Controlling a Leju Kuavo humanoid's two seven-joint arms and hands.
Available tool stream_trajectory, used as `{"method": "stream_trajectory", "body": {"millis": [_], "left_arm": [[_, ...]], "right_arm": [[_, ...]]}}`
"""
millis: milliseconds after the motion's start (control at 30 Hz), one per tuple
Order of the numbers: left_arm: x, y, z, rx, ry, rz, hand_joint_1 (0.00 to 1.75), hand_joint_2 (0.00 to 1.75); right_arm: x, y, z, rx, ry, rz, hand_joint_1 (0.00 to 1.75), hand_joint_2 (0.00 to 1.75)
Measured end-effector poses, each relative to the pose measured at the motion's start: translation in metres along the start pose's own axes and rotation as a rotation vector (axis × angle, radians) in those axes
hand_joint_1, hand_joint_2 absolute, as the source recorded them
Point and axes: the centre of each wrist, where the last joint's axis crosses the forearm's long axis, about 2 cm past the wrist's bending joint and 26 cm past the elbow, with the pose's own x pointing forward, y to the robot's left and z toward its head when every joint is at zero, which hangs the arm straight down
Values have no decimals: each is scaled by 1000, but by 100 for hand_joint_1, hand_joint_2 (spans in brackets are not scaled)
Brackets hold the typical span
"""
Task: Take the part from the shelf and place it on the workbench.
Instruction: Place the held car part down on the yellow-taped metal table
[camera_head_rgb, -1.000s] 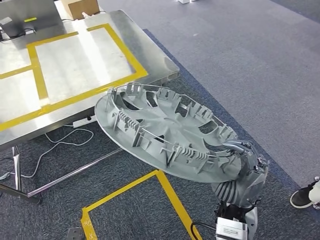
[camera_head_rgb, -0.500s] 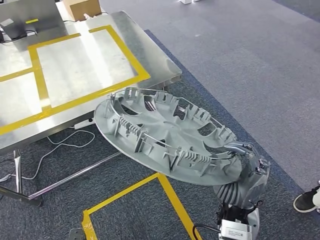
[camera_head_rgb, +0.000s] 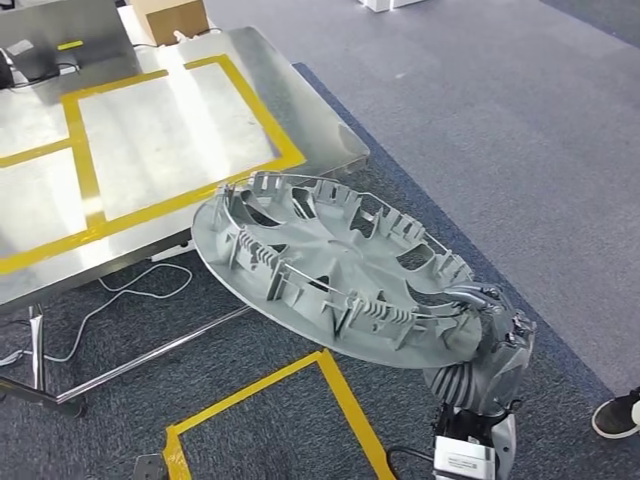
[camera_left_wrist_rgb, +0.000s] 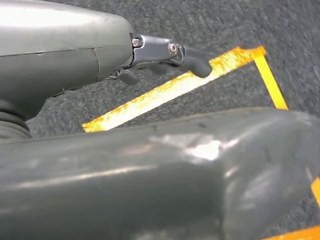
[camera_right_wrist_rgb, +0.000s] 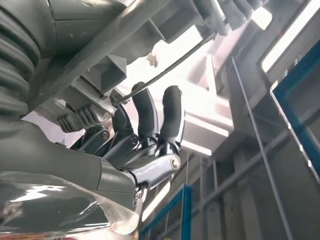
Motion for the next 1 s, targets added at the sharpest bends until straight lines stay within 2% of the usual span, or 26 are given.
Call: {"method": "stream_trajectory", "body": {"millis": [1000], "left_arm": [[-6,5,1,12,20,-9,0,0]], "right_arm": [[-1,1,9,26,24,3,175,175]]}}
